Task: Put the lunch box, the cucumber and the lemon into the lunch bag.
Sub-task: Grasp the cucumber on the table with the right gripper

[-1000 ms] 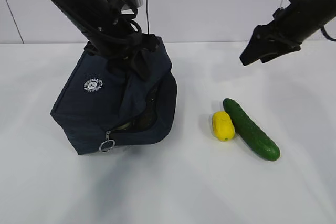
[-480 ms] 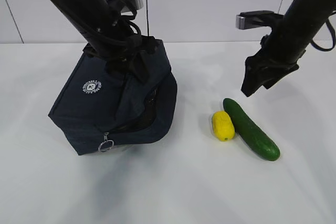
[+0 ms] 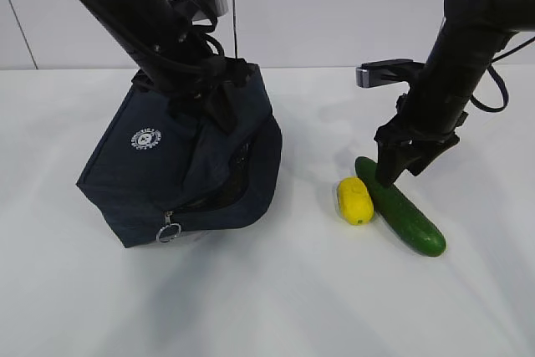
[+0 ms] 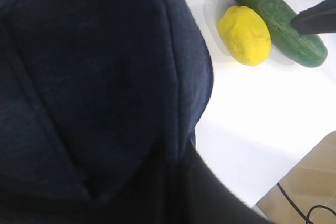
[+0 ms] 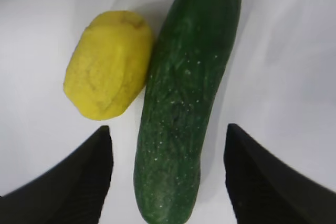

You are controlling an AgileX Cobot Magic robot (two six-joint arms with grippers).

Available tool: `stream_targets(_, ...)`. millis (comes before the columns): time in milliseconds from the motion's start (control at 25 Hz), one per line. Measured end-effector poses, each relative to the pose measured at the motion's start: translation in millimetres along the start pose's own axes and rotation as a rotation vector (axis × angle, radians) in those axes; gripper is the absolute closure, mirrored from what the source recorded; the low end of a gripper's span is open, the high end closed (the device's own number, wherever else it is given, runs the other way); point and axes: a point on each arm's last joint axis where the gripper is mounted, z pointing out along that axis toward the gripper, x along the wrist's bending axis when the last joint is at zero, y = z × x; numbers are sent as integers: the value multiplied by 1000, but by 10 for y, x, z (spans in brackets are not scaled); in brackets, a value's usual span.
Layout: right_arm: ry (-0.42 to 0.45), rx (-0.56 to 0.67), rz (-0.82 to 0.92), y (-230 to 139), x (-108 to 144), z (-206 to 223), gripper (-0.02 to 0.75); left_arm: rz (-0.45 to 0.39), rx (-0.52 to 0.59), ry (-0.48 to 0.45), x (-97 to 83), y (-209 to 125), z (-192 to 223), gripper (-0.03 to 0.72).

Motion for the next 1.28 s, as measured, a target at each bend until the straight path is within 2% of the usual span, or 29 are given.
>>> stream_targets(800,50,57,35,9,-71,362,244,2,4,-1,-1,-3,0,685)
stream_targets(920,49,57,37,11,-74,372,286,2,4,-1,-1,-3,0,685)
stream_targets(1120,52,60,50,12,-79,396,408,2,6,-1,-1,-6,0,685)
stream_targets(1280,30,60,94,62,-105,340,447,2,9,-2,-1,-8,0,685)
